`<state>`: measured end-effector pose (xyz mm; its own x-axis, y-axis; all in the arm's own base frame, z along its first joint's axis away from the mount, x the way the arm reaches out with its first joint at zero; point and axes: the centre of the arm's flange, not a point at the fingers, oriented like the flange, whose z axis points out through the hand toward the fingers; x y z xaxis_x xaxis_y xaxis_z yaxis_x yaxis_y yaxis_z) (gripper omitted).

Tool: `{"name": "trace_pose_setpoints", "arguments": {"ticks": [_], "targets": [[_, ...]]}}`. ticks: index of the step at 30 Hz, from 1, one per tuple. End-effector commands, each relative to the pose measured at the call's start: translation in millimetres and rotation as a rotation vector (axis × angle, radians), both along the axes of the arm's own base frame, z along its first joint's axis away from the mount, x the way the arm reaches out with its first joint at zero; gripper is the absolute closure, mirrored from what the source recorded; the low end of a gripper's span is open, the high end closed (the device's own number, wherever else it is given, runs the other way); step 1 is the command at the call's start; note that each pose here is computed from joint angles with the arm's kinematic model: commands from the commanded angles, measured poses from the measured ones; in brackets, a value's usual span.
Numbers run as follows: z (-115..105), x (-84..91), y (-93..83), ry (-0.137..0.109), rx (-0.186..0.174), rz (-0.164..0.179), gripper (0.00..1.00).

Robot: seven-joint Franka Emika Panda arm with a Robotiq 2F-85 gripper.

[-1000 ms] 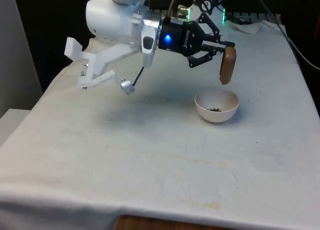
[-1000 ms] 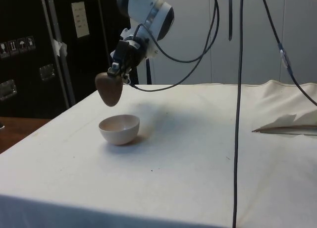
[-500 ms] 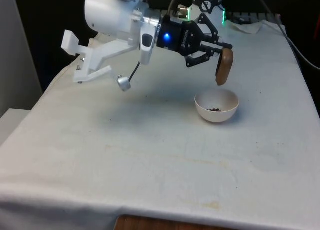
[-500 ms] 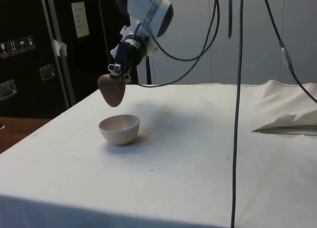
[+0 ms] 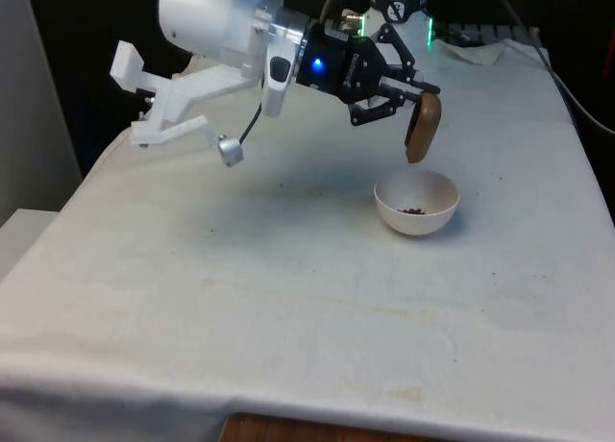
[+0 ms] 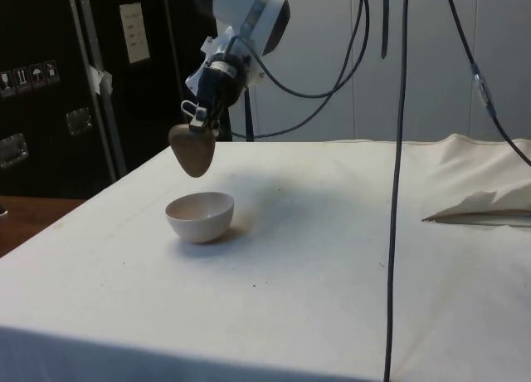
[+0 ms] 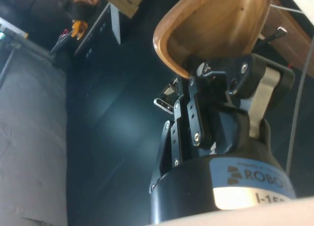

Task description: Pour the coffee beans from the cup into the bowl.

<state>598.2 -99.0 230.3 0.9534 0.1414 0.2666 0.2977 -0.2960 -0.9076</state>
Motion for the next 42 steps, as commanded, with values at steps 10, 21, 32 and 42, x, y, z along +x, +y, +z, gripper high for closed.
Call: {"name": "trace_pose_setpoints", "arguments": {"ticks": [10,21,32,42], "targets": [[7,-2.0,-4.4,-0.003,-0.06,0.007,0.99],[11,-3.4,-6.8,-0.007,-0.109,0.023,0.99],[15,-5.4,-11.3,-0.008,-0.165,0.044,0.99],[14,-6.1,-14.5,-0.008,-0.185,0.07,0.99]]}}
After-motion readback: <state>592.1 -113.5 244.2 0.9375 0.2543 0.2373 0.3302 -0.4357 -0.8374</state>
